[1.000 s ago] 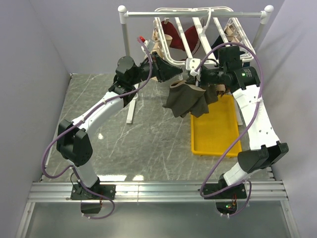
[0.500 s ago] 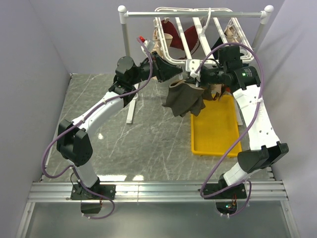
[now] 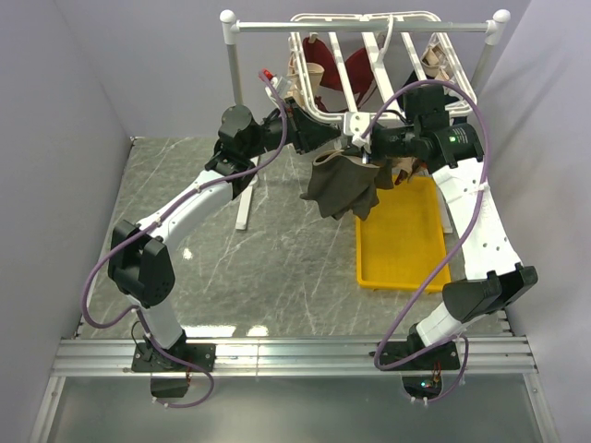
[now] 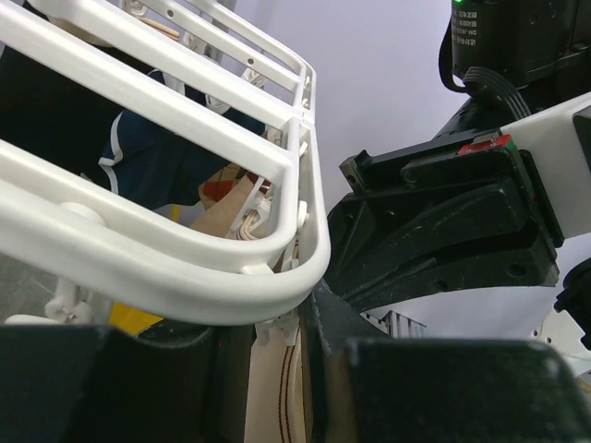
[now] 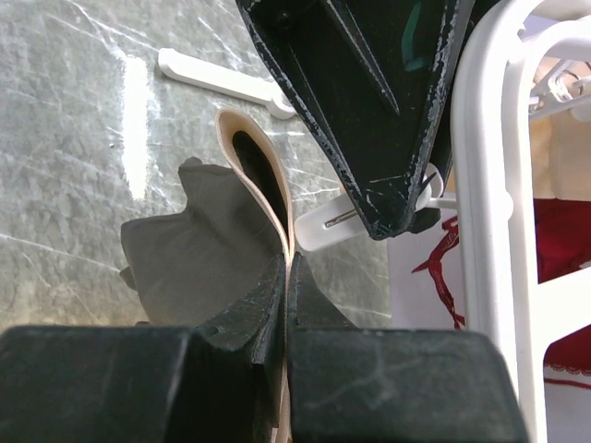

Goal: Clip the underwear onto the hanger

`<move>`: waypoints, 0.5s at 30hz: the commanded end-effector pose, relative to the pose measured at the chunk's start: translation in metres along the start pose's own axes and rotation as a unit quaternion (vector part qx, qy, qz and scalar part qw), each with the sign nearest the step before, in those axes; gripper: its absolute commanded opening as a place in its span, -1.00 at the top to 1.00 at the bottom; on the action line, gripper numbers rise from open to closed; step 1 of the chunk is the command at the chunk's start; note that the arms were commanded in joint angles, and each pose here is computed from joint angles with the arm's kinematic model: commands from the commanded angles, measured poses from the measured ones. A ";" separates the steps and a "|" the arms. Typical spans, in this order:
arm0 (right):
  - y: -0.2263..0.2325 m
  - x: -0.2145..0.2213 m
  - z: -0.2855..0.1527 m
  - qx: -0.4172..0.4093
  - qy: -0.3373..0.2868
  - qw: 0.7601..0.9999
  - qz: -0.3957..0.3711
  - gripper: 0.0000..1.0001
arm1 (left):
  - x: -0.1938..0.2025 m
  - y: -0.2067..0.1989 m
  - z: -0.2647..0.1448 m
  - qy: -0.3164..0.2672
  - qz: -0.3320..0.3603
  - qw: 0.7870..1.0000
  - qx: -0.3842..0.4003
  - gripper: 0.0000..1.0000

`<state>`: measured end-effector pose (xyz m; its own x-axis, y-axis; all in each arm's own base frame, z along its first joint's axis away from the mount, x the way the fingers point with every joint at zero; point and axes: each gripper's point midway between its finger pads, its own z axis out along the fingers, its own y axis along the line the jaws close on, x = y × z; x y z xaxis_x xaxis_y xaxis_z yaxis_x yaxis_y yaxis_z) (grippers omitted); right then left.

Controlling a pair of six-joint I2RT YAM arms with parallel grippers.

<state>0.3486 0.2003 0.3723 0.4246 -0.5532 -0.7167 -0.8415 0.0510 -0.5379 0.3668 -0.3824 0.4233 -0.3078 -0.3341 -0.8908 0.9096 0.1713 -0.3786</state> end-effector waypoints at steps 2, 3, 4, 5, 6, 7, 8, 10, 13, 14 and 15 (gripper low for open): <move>-0.009 -0.017 -0.006 0.017 -0.013 0.999 -0.034 1.00 | -0.006 -0.009 0.001 -0.006 0.011 1.000 0.022 0.99; -0.009 -0.016 -0.005 0.018 -0.008 0.999 -0.036 1.00 | -0.008 -0.010 0.002 -0.008 0.012 1.000 0.024 0.99; -0.008 -0.013 -0.004 0.016 -0.005 0.999 -0.038 1.00 | -0.006 -0.009 0.002 -0.006 0.006 1.000 0.024 0.99; -0.010 -0.013 -0.003 0.021 -0.006 0.999 -0.042 1.00 | -0.007 -0.010 0.002 -0.006 0.005 1.000 0.025 0.99; -0.010 -0.014 -0.003 0.023 -0.006 0.999 -0.041 1.00 | -0.005 -0.010 0.002 -0.003 0.004 1.000 0.026 0.99; -0.010 -0.013 -0.003 0.022 -0.005 0.999 -0.045 1.00 | -0.007 -0.011 0.002 -0.005 0.003 1.000 0.027 0.99; -0.009 -0.013 -0.002 0.020 -0.005 0.999 -0.044 1.00 | -0.007 -0.011 0.002 -0.005 0.003 1.000 0.027 0.99; -0.010 -0.012 -0.002 0.020 -0.003 0.999 -0.048 1.00 | -0.007 -0.012 0.002 -0.005 0.001 1.000 0.029 0.99; -0.011 -0.009 0.000 0.021 0.001 0.999 -0.045 1.00 | -0.006 -0.014 0.002 -0.003 0.001 0.999 0.034 0.99; -0.011 -0.009 -0.001 0.021 0.002 0.999 -0.047 1.00 | -0.006 -0.016 0.002 -0.003 0.001 0.999 0.037 0.99; -0.011 -0.007 0.000 0.019 0.003 0.999 -0.047 1.00 | -0.007 -0.017 0.002 -0.005 0.002 0.999 0.039 0.99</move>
<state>0.3519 0.2011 0.3721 0.4515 -0.5697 -0.6867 -0.8215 0.0348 -0.5691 0.3647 -0.3841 0.4223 -0.3256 -0.3333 -0.8848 0.9084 0.1494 -0.3906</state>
